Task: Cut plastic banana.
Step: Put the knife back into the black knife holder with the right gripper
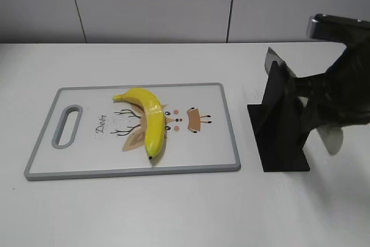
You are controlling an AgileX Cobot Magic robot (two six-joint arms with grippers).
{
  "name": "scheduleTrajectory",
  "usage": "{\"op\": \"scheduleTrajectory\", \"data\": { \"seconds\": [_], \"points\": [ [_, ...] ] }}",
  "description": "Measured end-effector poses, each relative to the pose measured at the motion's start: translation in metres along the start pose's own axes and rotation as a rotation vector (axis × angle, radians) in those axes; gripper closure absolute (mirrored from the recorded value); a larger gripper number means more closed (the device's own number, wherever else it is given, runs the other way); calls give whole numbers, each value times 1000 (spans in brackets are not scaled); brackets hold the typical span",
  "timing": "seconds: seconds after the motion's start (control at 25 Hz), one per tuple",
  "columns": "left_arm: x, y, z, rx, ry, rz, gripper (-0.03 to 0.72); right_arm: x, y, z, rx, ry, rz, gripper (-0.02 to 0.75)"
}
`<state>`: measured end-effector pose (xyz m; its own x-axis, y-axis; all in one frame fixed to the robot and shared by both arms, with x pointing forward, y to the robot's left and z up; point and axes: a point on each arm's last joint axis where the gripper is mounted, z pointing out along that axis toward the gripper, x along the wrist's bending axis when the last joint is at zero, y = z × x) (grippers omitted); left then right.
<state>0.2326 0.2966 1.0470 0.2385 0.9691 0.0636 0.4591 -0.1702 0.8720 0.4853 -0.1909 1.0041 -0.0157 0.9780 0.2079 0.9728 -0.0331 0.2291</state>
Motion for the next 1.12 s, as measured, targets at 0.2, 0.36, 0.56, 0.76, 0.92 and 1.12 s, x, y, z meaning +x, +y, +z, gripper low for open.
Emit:
{"op": "scheduleTrajectory", "data": {
  "seconds": [0.2, 0.36, 0.56, 0.76, 0.92, 1.12],
  "points": [
    [0, 0, 0, 0, 0, 0, 101, -1, -7, 0, 82, -8, 5, 239],
    [0, 0, 0, 0, 0, 0, 101, -2, -13, -5, 124, -16, -21, 139],
    [0, 0, 0, 0, 0, 0, 101, -3, -27, -42, 71, 17, -105, 137],
    [0, 0, 0, 0, 0, 0, 101, -5, -49, -96, -115, 77, -251, 148],
    [0, 0, 0, 0, 0, 0, 101, -11, -73, -136, -286, 114, -351, 148],
    [0, 0, 0, 0, 0, 0, 105, -23, -108, -167, -455, 134, -435, 148]
  ]
}}
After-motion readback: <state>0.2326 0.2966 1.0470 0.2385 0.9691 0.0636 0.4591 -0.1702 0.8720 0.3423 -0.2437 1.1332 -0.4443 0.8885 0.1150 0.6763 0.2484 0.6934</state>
